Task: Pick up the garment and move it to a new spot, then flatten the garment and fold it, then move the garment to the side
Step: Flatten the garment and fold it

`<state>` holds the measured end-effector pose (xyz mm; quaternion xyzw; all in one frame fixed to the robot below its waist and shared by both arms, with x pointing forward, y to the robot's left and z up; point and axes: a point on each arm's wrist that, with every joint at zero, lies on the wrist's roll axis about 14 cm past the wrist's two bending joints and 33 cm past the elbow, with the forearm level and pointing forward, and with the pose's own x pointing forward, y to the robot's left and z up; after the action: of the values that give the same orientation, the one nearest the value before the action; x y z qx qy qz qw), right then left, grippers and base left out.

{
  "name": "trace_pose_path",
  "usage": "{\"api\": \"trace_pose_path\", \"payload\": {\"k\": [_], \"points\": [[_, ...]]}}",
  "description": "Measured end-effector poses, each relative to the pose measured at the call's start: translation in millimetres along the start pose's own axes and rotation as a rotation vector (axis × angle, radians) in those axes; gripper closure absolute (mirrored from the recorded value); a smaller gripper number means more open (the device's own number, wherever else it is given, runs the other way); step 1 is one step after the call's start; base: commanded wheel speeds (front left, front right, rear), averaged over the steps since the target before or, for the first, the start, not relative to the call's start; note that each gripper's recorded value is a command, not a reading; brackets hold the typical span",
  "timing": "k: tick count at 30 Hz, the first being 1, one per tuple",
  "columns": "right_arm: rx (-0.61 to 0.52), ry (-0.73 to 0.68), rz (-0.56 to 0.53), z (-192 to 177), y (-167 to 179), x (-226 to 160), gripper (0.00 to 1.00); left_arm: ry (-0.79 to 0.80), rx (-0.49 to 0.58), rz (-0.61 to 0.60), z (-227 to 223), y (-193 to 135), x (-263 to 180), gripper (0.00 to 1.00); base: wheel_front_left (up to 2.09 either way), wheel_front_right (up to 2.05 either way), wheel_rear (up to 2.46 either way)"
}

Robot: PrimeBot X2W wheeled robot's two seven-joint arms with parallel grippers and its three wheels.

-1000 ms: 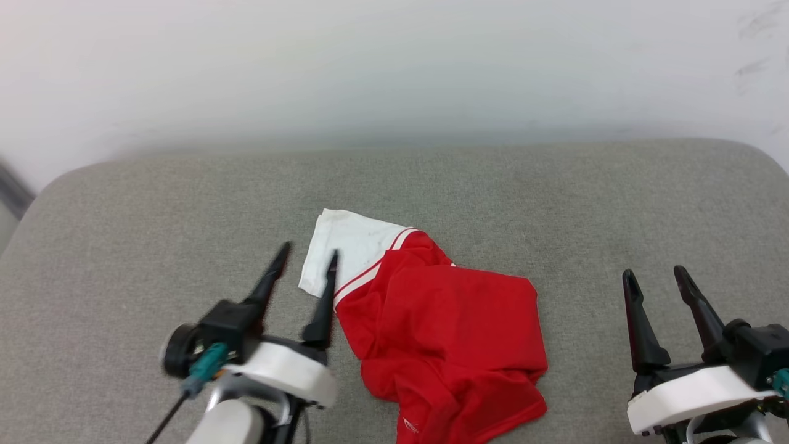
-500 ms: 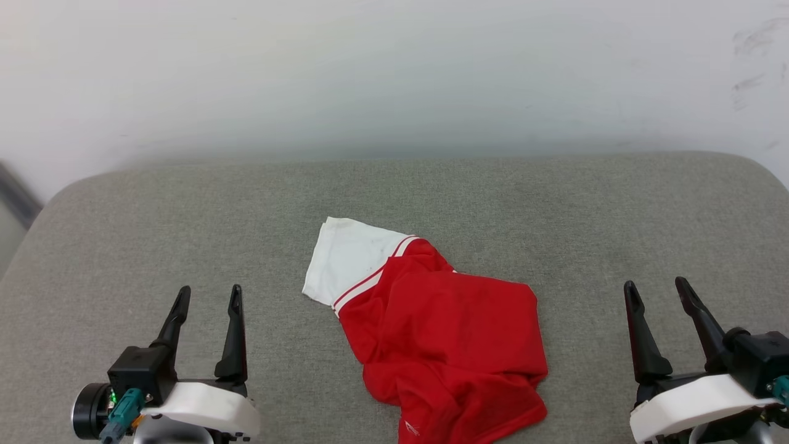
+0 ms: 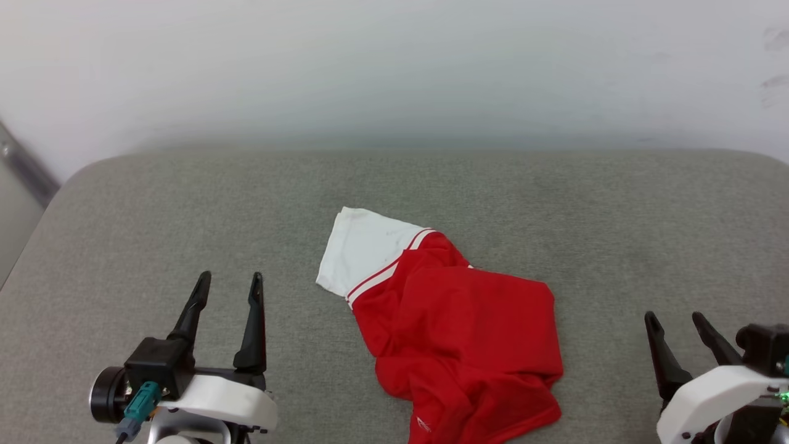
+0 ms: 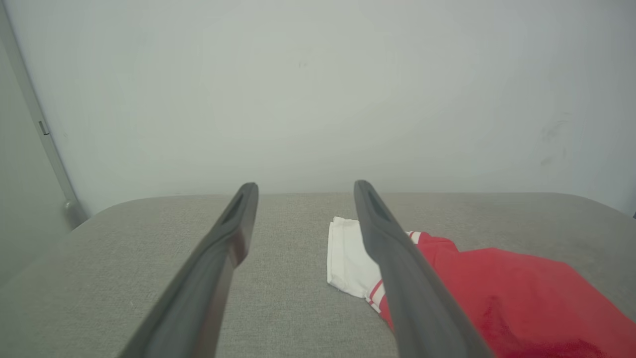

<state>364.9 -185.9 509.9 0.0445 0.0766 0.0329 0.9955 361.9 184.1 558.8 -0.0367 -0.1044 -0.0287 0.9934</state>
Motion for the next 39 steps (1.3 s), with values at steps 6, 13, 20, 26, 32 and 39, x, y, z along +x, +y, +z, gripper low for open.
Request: {"api": "trace_pose_path", "payload": {"k": [6, 13, 20, 26, 32, 39], "points": [[-0.021, 0.282, 0.071, -33, 3, 25, 0.0, -0.023, -0.01, 0.016, 5, 4, 6, 0.0, 0.0, 0.0, 0.0], [-0.103, 0.54, 0.246, -63, 44, 56, 0.0, -0.02, -0.011, 0.059, 1, 17, 12, 0.0, 0.0, 0.0, 0.0], [-0.142, 0.795, 0.348, -115, 68, 68, 0.0, 0.009, -0.008, 0.098, -12, 29, 16, 0.0, 0.0, 0.0, 0.0], [-0.133, 0.925, 0.383, -140, 75, 64, 0.71, 0.038, -0.007, 0.12, -22, 36, 14, 0.0, 0.0, 0.0, 0.0], [-0.119, 0.881, 0.394, -130, 79, 69, 1.0, 0.034, -0.009, 0.109, -23, 33, 17, 0.0, 0.0, 0.0, 0.0], [-0.13, 0.487, 0.222, -37, 30, 106, 1.0, 0.017, -0.015, 0.057, -20, 22, 24, 0.0, 0.0, 0.0, 0.0]]}}
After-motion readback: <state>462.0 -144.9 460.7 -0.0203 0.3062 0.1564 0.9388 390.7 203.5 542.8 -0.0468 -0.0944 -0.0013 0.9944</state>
